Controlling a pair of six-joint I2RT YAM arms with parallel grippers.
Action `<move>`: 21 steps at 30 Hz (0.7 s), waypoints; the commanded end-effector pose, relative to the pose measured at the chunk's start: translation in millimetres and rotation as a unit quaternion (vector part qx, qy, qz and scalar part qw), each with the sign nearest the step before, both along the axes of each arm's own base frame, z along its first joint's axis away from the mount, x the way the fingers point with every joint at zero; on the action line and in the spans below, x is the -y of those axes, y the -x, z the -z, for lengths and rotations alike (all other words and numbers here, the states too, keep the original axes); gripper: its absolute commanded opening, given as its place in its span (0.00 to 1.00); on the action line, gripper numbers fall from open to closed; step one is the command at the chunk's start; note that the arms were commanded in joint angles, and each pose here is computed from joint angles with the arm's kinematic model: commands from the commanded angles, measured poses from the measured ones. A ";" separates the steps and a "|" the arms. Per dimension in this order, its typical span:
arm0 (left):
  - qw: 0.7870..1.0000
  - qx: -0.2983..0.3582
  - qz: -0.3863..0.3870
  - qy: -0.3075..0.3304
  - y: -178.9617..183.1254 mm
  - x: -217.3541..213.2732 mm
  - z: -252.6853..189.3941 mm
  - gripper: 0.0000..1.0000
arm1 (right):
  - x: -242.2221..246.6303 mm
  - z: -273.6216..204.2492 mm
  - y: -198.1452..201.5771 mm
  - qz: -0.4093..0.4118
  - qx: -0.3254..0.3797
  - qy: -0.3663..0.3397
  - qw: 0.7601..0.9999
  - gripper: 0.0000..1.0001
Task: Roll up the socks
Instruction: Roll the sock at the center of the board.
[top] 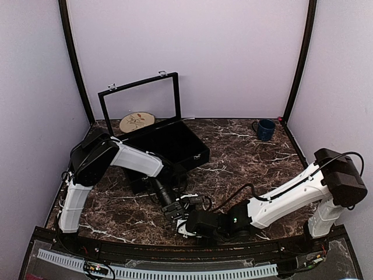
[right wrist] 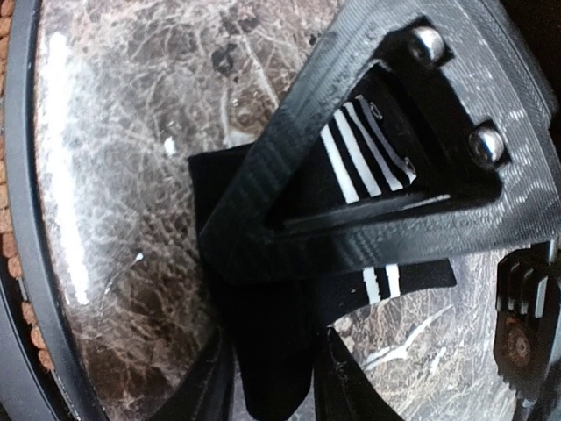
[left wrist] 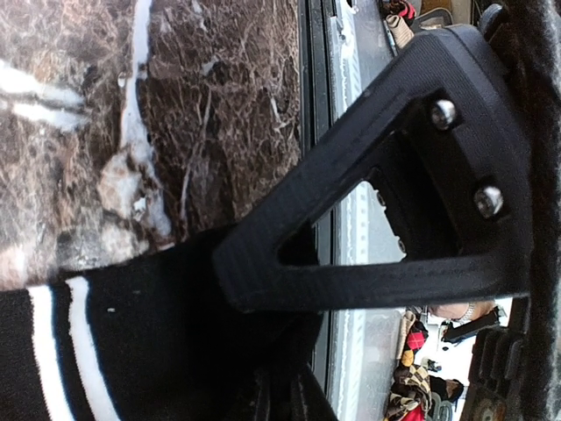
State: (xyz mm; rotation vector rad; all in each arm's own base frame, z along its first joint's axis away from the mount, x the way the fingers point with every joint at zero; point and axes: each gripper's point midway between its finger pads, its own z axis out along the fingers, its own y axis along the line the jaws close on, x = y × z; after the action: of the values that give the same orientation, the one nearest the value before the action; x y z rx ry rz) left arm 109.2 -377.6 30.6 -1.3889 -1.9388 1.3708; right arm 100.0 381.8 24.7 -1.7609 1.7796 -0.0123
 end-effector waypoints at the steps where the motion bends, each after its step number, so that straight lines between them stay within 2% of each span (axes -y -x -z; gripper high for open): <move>1: 1.000 -0.016 -0.004 0.006 2.1 -3.0 -3.0 0.12 | -0.1 10.7 -1.7 -0.010 -0.011 0.008 1.000 0.28; 5: 1.000 -0.018 -0.005 0.010 1.7 -2.7 -4.1 0.12 | -1.6 13.4 -2.8 -0.016 -0.015 0.012 1.000 0.25; 13: 1.000 -0.016 -0.006 0.008 0.7 -3.7 -4.1 0.14 | -2.0 18.0 0.4 -0.027 -0.038 0.015 0.999 0.09; 21: 1.000 0.005 -0.009 -0.006 -2.3 -7.0 -4.1 0.32 | 0.0 19.5 6.6 -0.032 -0.067 0.021 0.997 0.04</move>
State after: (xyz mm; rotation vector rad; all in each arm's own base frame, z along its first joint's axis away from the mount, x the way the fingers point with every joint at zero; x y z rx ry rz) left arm 110.8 -375.8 30.0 -1.3692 -1.9443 1.3776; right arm 100.5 388.7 19.0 -1.8229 1.7807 0.0799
